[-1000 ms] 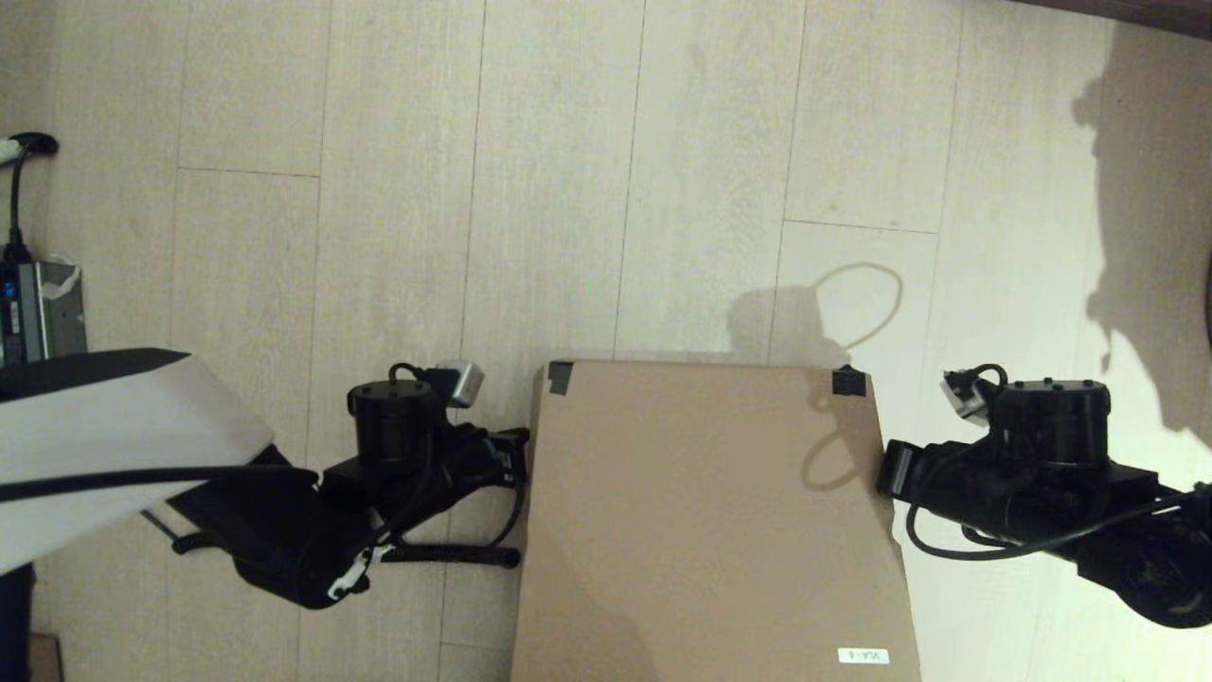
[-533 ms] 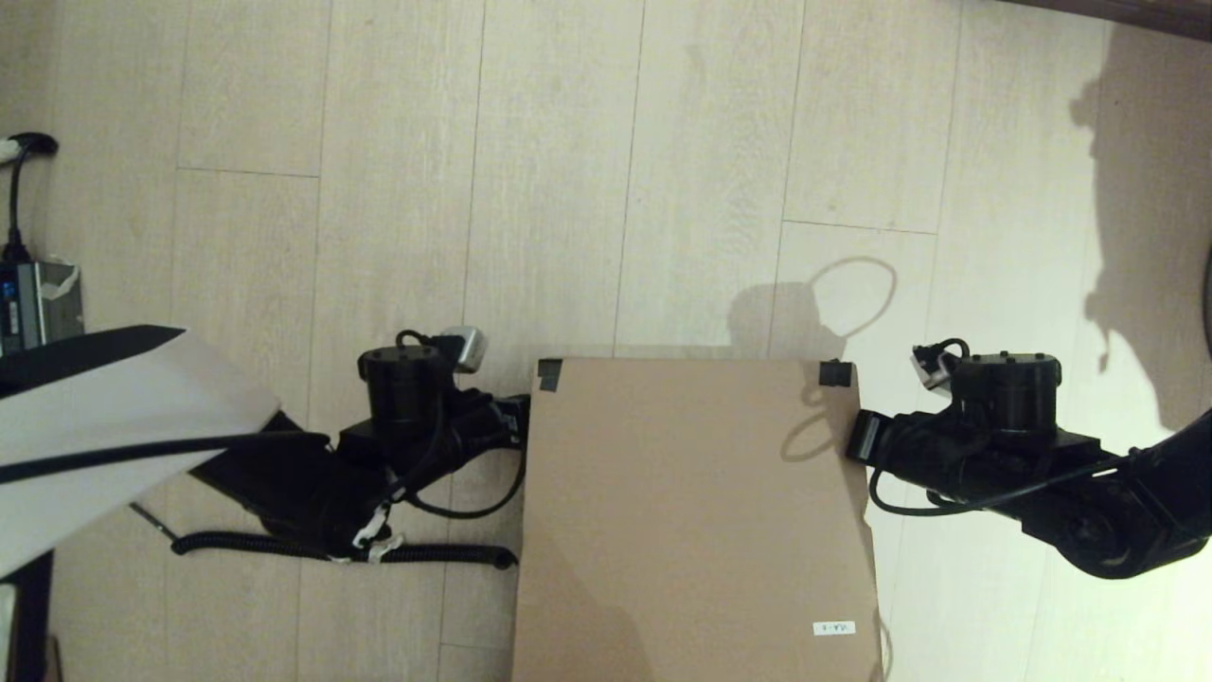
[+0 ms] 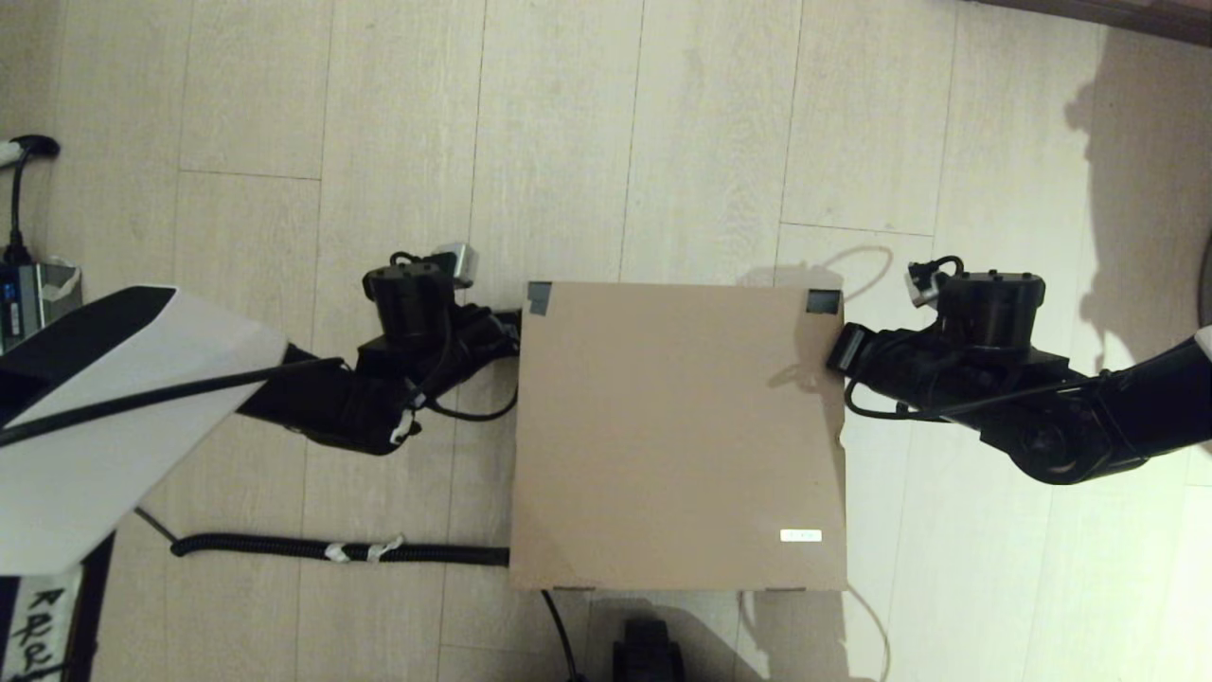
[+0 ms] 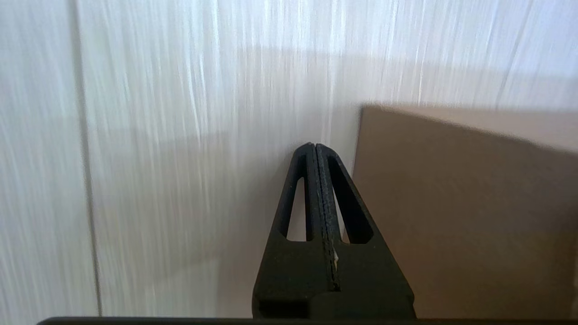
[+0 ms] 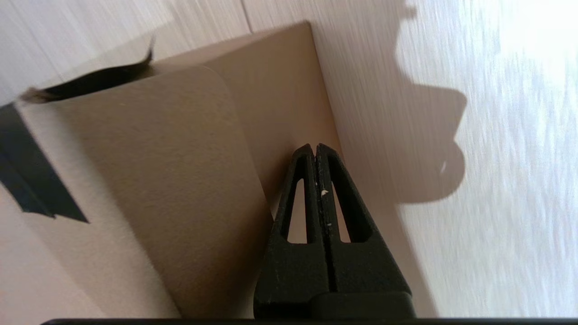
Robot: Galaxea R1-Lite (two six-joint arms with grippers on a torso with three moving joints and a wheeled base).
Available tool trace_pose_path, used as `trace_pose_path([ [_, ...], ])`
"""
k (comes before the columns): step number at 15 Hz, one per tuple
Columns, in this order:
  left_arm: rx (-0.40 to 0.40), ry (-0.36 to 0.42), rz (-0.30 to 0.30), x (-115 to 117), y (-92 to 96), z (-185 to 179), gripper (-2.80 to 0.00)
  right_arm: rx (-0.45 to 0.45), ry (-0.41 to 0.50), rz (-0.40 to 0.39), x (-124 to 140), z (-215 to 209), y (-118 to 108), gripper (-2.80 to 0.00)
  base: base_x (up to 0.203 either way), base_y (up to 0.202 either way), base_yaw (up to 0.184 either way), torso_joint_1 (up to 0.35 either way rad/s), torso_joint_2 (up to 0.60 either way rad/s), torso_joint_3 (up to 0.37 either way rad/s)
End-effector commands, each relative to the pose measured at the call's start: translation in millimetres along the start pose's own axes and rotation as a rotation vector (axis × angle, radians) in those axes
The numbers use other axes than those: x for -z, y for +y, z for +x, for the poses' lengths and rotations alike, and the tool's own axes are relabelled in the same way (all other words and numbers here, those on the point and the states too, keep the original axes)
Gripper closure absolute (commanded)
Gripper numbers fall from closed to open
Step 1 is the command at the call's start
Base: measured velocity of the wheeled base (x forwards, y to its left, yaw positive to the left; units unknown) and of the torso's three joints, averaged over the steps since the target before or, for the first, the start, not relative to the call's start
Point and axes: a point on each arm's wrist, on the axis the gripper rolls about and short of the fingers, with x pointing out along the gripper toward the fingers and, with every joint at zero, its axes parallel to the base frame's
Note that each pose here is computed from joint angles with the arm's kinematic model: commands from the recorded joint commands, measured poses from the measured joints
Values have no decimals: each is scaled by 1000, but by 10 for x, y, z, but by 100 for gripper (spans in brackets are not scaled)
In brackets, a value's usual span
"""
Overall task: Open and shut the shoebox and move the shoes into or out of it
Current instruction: Open the shoe box
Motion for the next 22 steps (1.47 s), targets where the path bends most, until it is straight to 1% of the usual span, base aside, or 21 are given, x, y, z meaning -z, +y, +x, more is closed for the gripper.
trace_pose_path([
  [1,1,-48,-1,-130,21,130,0,-9,-31,1,-78,98,2,0,0,0,0,0,0,0],
  [4,10,-118,-14,-384,9,284,0,-21,-111,-6,-284,206,43,0,0,0,0,0,0,0],
  [6,17,-171,-36,-528,0,335,0,-22,-152,-7,-374,216,62,0,0,0,0,0,0,0],
  [8,-21,-226,-45,-728,-4,267,0,-31,-200,0,-529,132,105,0,0,0,0,0,0,0],
  [9,-26,-249,-44,-834,-18,222,0,-37,-228,-1,-629,67,138,0,0,0,0,0,0,0],
  [11,-41,-267,-44,-1014,-22,107,0,-45,-275,-7,-816,-98,211,0,0,0,0,0,0,0],
  [13,-94,-284,-44,-1176,78,-17,0,-36,-288,-7,-973,-285,272,0,0,0,0,0,0,0],
  [14,-112,-287,-43,-1241,130,-90,0,-28,-299,-7,-1044,-370,273,0,0,0,0,0,0,0],
  [15,-129,-276,-43,-1258,179,-151,0,-26,-305,-8,-1089,-451,298,0,0,0,0,0,0,0],
  [18,-174,-238,-46,-1250,283,-356,0,-32,-311,-10,-1145,-811,424,0,0,0,0,0,0,0],
  [20,-196,-243,-46,-1347,277,-559,0,-28,-291,-6,-1085,-1078,471,0,0,0,0,0,0,0],
  [22,-203,-222,-49,-1367,225,-785,0,-20,-259,4,-982,-1332,493,0,0,0,0,0,0,0],
])
